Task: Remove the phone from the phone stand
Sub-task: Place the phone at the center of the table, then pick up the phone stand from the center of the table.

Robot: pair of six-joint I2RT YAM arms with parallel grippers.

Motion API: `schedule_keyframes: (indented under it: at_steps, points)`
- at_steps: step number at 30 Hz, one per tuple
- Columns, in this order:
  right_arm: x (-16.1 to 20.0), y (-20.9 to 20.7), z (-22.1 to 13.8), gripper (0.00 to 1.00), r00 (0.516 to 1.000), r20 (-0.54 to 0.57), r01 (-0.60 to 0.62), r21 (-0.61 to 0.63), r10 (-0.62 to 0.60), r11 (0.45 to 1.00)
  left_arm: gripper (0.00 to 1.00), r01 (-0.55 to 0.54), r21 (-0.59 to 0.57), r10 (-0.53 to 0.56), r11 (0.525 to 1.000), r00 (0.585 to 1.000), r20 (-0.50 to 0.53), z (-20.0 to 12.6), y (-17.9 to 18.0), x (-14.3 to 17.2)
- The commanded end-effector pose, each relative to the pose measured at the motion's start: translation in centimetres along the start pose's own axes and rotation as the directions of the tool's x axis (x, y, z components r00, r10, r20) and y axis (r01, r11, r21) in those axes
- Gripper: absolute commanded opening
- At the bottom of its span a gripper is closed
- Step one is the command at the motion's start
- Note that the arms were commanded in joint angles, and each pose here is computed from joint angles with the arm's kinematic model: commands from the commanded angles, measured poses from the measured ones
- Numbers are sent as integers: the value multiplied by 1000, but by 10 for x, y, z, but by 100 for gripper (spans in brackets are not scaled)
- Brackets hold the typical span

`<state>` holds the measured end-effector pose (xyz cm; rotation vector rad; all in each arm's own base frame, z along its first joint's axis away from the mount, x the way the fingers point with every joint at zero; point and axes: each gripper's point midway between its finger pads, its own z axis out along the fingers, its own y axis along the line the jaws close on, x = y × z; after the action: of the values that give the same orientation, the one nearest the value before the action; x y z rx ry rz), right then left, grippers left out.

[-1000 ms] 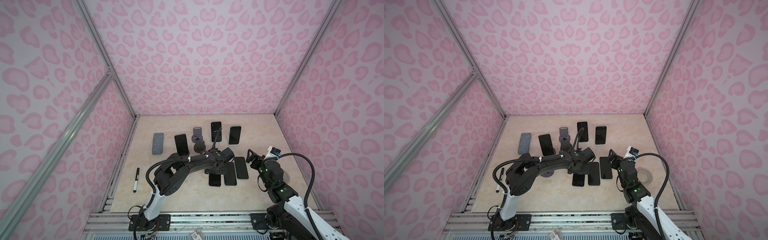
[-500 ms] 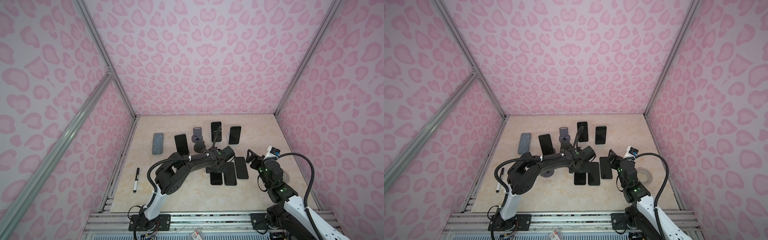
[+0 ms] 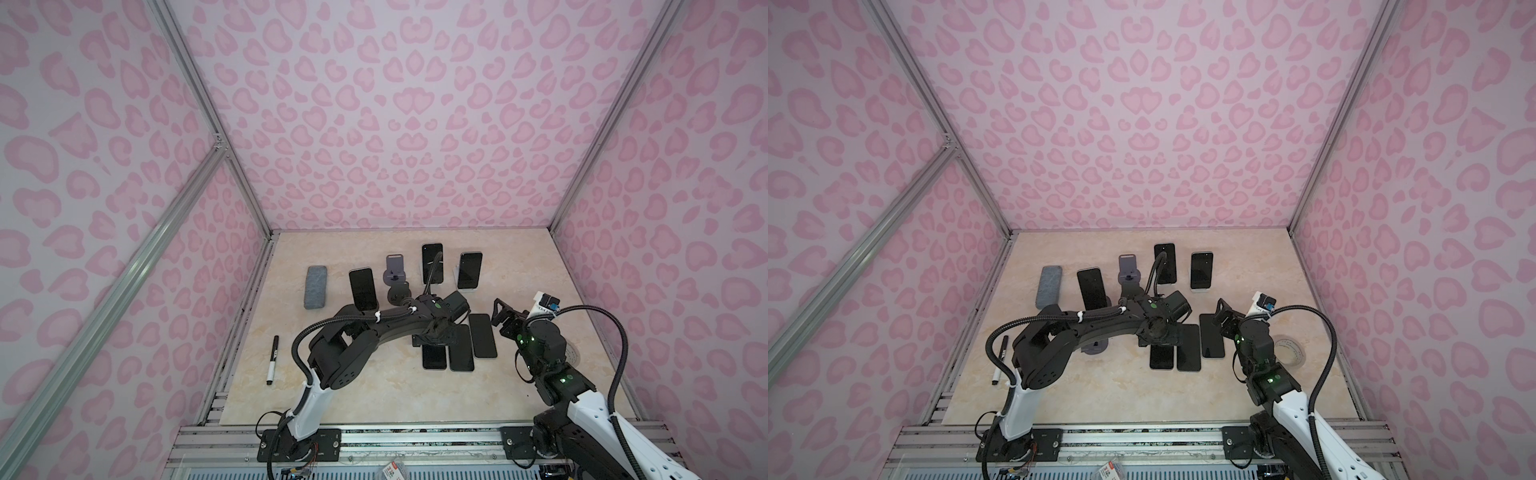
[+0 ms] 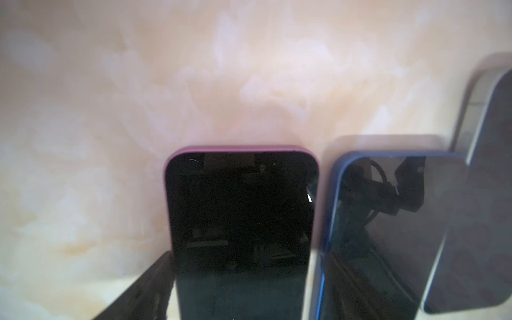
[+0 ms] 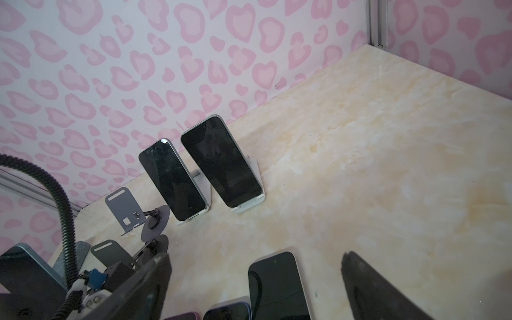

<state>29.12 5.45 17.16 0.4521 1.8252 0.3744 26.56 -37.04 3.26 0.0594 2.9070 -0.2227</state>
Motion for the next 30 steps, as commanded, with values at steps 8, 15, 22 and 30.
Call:
schedule_keyframes:
  at_steps: [8, 15, 22, 30]
  points:
    - [-4, 1, -1, 98, 1000, 17, -9, -5, 9, 1000, 89, -137, 13, 124, 991, 931, 342, -125, 18, -50]
    - [-2, 3, 0, 98, 1000, 8, -15, -14, 15, 1000, 90, 29, -104, 30, 994, 847, 532, -185, 117, -33]
    - [0, 4, 1, 98, 1000, 0, -21, -21, 21, 1000, 97, 149, -158, -32, 976, 817, 575, -192, 201, 9]
    - [7, 2, 6, 98, 1000, -20, -11, -6, 11, 1000, 97, 72, -176, 16, 982, 890, 455, -141, 195, 18]
